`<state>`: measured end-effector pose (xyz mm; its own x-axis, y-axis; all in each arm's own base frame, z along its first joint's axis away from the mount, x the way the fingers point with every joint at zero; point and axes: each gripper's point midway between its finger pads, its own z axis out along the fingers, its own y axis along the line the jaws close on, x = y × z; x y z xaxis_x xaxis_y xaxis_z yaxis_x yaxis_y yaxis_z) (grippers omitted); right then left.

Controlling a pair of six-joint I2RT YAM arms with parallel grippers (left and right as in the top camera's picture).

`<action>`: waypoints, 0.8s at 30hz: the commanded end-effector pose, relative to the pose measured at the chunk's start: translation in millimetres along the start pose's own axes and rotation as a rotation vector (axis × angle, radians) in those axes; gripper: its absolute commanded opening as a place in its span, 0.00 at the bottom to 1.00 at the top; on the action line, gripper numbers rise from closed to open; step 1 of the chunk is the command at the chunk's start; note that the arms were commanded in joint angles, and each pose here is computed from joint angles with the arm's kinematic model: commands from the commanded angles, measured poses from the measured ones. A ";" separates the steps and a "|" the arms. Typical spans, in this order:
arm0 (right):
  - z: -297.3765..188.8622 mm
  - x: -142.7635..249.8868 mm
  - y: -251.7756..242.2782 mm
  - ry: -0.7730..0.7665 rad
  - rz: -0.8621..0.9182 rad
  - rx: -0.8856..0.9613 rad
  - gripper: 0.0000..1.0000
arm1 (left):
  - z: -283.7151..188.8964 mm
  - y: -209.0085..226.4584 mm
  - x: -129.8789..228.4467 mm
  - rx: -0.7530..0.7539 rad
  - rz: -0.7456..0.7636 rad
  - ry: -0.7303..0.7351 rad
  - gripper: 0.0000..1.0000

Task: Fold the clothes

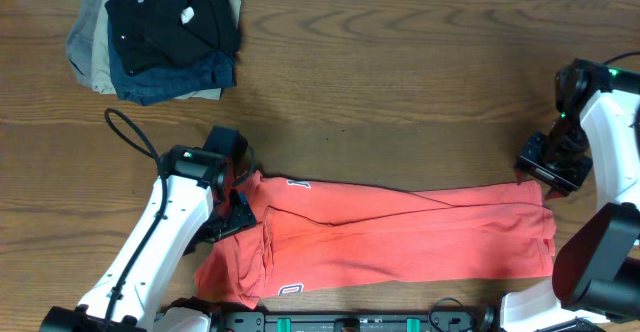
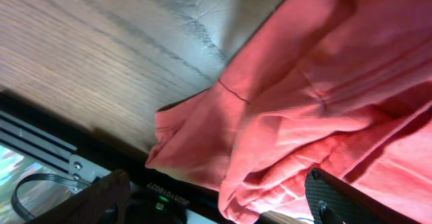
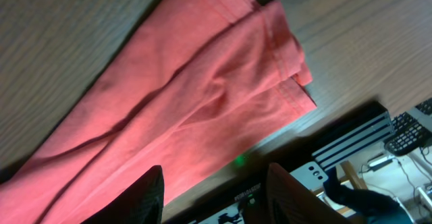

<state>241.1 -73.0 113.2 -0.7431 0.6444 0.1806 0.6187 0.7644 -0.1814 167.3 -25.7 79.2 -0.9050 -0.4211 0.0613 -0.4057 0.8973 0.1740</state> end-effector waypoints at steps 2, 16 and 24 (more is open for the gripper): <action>-5.0 2.7 11.1 -0.034 -0.039 -0.023 0.48 | -12.9 -35.9 0.4 0.173 0.145 0.006 0.83; -7.1 11.9 40.0 -0.053 -0.128 -0.051 0.49 | 11.5 -98.6 14.2 0.274 0.432 0.023 0.83; -7.2 13.0 41.6 -0.055 -0.143 -0.049 0.50 | 39.7 -102.5 18.3 0.204 0.443 0.111 0.80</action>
<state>259.2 -35.3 110.5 -0.8216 0.5456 0.1653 0.5324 0.8380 -0.1197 194.1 -121.1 30.8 -0.9882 -0.0112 0.1529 -0.0258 0.9953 -0.0938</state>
